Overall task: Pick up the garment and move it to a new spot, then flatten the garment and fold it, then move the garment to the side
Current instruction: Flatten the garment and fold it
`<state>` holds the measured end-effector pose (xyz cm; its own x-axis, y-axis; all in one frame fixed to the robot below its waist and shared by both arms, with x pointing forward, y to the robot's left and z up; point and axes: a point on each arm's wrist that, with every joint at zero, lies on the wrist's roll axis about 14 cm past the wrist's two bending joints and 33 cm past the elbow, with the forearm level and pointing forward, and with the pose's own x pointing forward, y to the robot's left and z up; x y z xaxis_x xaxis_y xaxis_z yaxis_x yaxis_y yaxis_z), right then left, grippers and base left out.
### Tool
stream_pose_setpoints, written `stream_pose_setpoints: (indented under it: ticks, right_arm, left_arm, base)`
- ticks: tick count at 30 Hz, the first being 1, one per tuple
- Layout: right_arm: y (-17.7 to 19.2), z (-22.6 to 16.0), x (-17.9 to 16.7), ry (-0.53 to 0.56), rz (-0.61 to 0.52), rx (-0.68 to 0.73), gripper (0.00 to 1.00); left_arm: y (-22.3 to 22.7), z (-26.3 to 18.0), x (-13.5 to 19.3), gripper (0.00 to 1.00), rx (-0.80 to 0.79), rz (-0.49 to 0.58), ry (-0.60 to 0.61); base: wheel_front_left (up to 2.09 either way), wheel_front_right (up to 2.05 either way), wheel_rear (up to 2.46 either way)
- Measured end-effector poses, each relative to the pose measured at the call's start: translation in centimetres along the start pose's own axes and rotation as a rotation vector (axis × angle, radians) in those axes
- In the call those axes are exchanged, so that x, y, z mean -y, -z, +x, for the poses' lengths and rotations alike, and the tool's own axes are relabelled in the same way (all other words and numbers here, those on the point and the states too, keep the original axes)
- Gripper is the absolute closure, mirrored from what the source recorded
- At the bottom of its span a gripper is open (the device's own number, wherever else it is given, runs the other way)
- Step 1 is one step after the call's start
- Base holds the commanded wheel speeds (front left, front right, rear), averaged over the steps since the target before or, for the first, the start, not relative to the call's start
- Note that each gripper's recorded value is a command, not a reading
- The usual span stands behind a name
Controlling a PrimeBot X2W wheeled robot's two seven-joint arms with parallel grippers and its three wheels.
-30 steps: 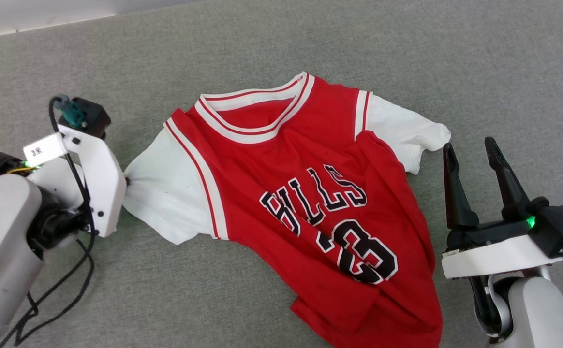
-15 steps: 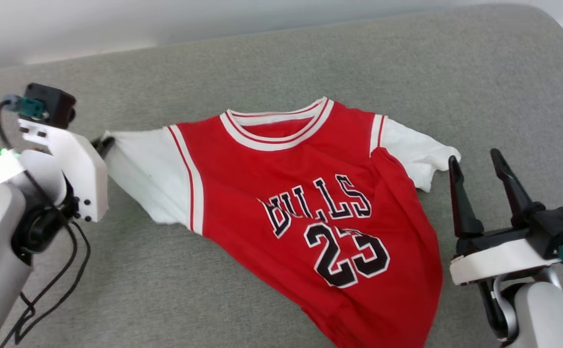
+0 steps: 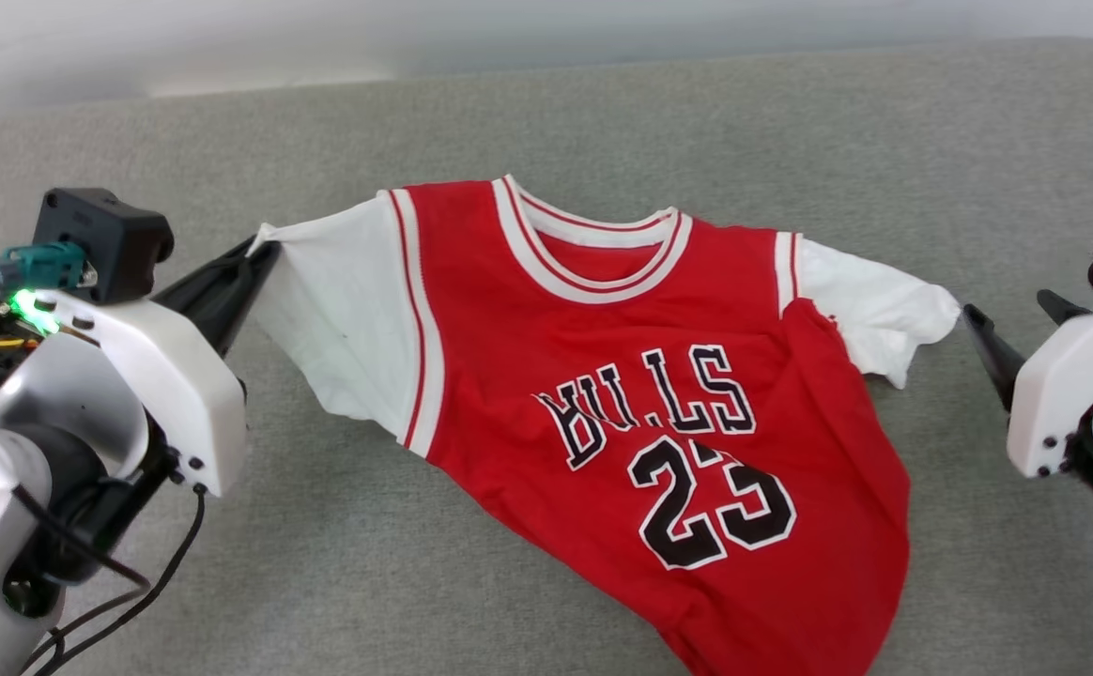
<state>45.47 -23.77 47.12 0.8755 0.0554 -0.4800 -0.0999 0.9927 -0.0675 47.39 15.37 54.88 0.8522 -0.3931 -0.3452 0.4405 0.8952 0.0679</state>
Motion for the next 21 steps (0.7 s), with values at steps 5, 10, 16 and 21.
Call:
stream_pose_setpoints:
  ticks: [5,10,16,21]
  right_arm:
    - [1.6,2.2,0.1,-0.025,-0.023,-0.242,0.00]
    - [3.4,4.4,0.5,-0.016,-0.047,-0.409,0.00]
    - [5.2,7.1,-0.1,-0.018,-0.068,-0.487,0.00]
    - [6.6,8.5,-1.1,-0.037,-0.086,-0.526,0.00]
  left_arm:
    - [-0.2,-0.7,1.1,1.00,0.023,0.012,0.028]
    - [0.3,-1.0,1.6,1.00,0.026,0.017,0.041]
    - [0.8,-1.2,1.7,1.00,0.023,0.016,0.039]
    - [1.0,-1.1,1.4,1.00,0.026,0.014,0.035]
  base:
    - [0.00,0.00,0.00]
    - [0.00,0.00,0.00]
    - [0.00,0.00,0.00]
    - [0.00,0.00,0.00]
